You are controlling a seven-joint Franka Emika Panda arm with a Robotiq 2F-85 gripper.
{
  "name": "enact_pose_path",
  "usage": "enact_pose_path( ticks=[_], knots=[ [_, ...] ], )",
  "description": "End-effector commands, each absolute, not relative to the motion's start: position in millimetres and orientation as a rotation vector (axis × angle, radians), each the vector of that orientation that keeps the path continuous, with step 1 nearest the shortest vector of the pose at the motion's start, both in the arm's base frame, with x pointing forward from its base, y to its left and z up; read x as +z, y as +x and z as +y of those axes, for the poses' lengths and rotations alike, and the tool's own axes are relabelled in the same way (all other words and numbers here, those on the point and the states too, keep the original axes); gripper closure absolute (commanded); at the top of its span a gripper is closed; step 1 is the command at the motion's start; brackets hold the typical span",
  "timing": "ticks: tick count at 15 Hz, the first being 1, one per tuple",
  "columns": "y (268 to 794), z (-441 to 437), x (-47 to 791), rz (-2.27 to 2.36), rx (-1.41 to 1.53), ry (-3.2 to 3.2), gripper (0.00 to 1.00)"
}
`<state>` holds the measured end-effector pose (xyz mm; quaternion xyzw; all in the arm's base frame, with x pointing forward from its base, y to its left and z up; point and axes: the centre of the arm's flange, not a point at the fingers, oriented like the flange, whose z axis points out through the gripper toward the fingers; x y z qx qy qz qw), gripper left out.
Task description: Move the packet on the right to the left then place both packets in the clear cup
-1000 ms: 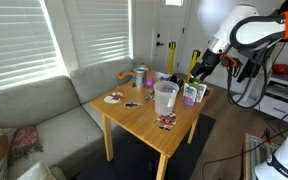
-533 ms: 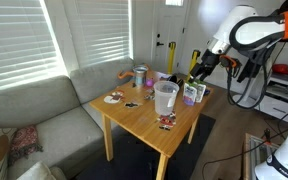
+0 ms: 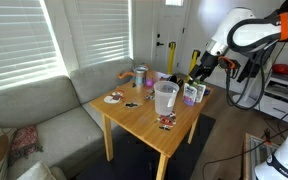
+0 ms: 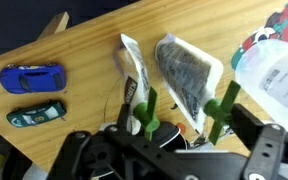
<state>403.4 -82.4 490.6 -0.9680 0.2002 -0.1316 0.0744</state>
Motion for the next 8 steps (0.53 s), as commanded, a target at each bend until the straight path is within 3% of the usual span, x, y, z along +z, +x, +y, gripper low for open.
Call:
enact_pose_path(
  ticks=[1,8],
  knots=[
    [413.1,-83.4,488.9,0.569,-0.387,-2.884,0.00],
    [420.5,-84.9,478.2,0.565,-0.345,-2.900,0.00]
  ],
)
